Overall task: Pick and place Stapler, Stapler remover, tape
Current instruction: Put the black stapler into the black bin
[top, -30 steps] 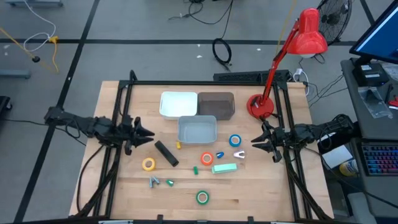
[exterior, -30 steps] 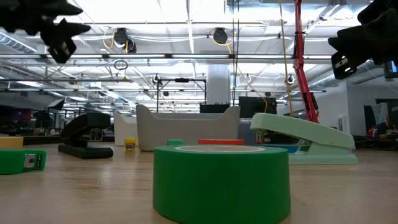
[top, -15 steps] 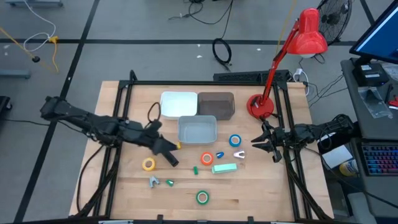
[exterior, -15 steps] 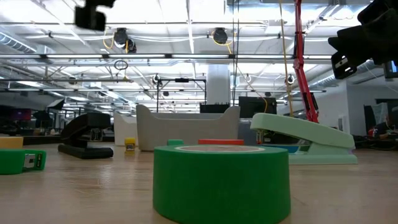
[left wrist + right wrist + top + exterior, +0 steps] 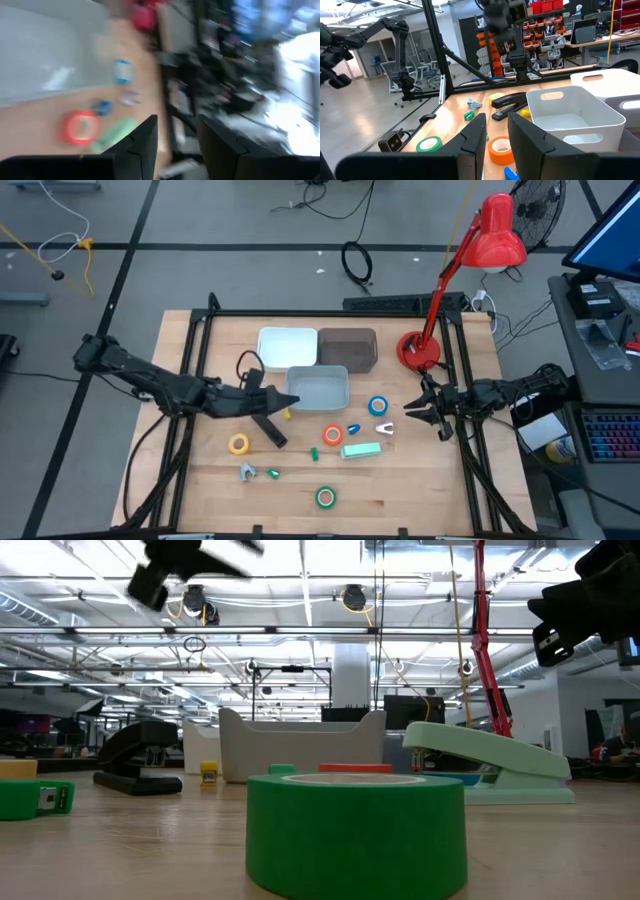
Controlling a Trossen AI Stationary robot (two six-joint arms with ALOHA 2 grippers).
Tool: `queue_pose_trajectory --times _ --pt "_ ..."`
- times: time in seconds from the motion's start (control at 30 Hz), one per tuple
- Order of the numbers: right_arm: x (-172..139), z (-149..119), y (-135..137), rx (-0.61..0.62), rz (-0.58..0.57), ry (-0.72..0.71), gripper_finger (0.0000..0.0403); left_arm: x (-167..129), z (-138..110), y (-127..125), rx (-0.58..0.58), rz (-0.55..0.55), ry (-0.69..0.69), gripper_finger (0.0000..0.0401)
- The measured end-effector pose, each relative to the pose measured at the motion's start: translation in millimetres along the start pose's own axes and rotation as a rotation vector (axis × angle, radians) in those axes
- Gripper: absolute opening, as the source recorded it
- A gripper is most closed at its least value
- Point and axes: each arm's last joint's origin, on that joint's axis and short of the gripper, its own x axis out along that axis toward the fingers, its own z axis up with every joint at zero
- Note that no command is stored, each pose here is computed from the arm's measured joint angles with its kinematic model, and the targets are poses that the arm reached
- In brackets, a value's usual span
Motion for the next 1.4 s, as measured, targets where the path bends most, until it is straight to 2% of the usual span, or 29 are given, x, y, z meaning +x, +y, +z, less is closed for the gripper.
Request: queue_pose_trajectory --times 0.13,0.2,0.4,0.53,0.6,0.7,0.83,1.4 --pt "0 0 0 0.0 0.0 0.0 0.0073 -4 1 -4 -0.019 0.188 -0.022 0.0136" --pt "0 0 0 0.0 0.0 0.0 0.0073 -7 3 -7 -0.04 0.316 -0.029 0.0136" --pt "0 0 0 0.0 0.0 0.0 0.0073 -10 1 -16 -0.179 0.735 -0.034 0.0136" --pt "0 0 0 0.0 0.0 0.0 0.0073 -1 -6 -14 -0.31 0.935 -0.011 0.0136" --pt "0 0 0 0.0 0.0 -0.002 0.0073 5 -11 -9 -0.357 0.997 -0.008 0.0136" --pt "0 0 0 0.0 0.0 -0.001 0.0073 9 -14 -3 -0.429 1.052 -0.037 0.0136" --pt "0 0 0 0.0 0.0 -0.002 0.0073 6 -13 2 -0.467 1.112 -0.112 0.0136" --pt "0 3 1 0.004 0.006 -0.033 0.0073 7 -13 3 -0.468 1.114 -0.137 0.0136"
